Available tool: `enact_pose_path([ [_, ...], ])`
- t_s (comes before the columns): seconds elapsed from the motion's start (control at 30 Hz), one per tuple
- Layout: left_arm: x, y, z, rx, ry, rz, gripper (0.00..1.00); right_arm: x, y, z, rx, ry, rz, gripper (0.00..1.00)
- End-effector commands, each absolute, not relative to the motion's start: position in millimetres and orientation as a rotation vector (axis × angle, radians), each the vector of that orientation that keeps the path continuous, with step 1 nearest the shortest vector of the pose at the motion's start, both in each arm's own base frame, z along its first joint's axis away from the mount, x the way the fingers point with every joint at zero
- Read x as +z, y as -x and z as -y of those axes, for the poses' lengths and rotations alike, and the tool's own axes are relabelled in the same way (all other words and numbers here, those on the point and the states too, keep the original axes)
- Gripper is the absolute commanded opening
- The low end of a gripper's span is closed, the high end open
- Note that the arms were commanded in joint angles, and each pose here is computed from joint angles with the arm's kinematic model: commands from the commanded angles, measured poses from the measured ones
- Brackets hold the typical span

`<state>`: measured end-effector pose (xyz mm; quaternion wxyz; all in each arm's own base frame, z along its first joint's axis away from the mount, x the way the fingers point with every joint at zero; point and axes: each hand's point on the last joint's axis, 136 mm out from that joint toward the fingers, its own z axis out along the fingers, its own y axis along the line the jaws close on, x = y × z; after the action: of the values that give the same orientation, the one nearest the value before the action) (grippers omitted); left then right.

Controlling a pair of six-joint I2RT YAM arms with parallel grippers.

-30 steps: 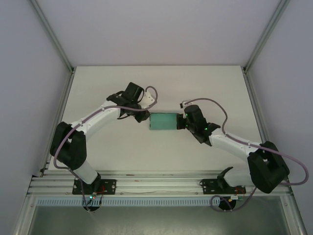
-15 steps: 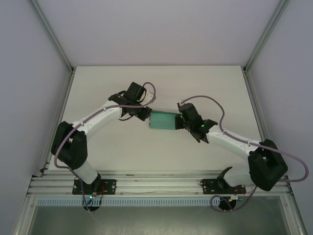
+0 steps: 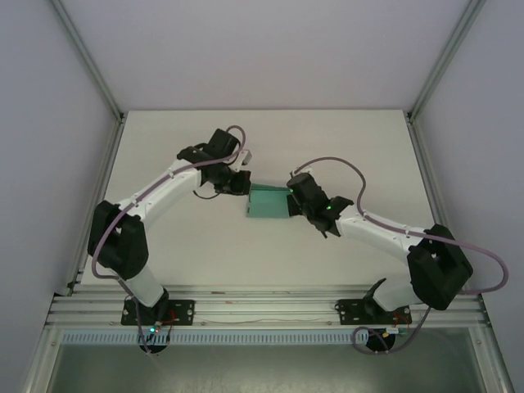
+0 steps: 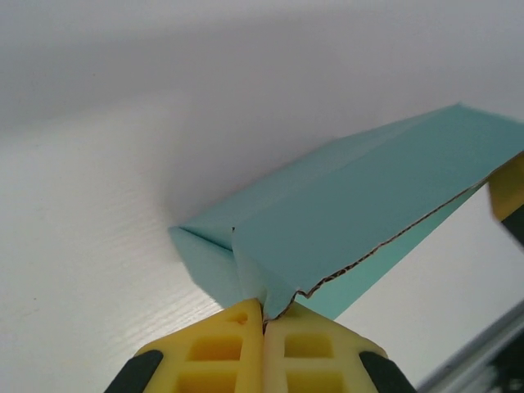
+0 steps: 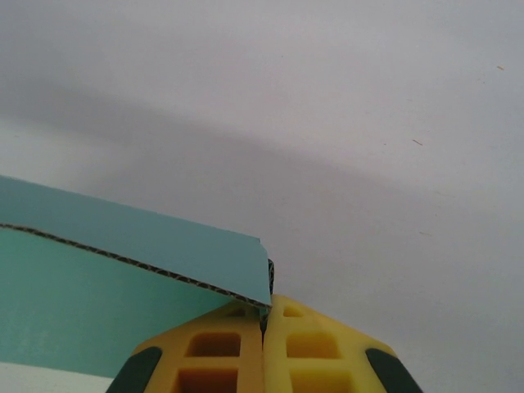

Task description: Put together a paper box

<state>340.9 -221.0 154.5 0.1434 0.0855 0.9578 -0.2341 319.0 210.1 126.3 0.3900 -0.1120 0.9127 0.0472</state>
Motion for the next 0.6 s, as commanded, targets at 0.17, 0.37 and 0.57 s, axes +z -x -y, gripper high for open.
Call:
enact_pose_path([
  [0.17,137.5,-323.2,227.7,-0.803,-0.108,-2.962,0.00,86.4,-292.3,-200.9,0.043,0.345,-2.455,0.00],
  [0.37,139.3,-319.1,232.9,-0.878,-0.088,-3.016,0.00,78.9,-290.2,-198.2,0.006,0.351,-2.460,0.00],
  [0.57,141.3,-316.3,224.9,-0.929,-0.040,-3.047,0.00,75.2,-287.6,-204.3,0.032,0.364,-2.464,0.00],
])
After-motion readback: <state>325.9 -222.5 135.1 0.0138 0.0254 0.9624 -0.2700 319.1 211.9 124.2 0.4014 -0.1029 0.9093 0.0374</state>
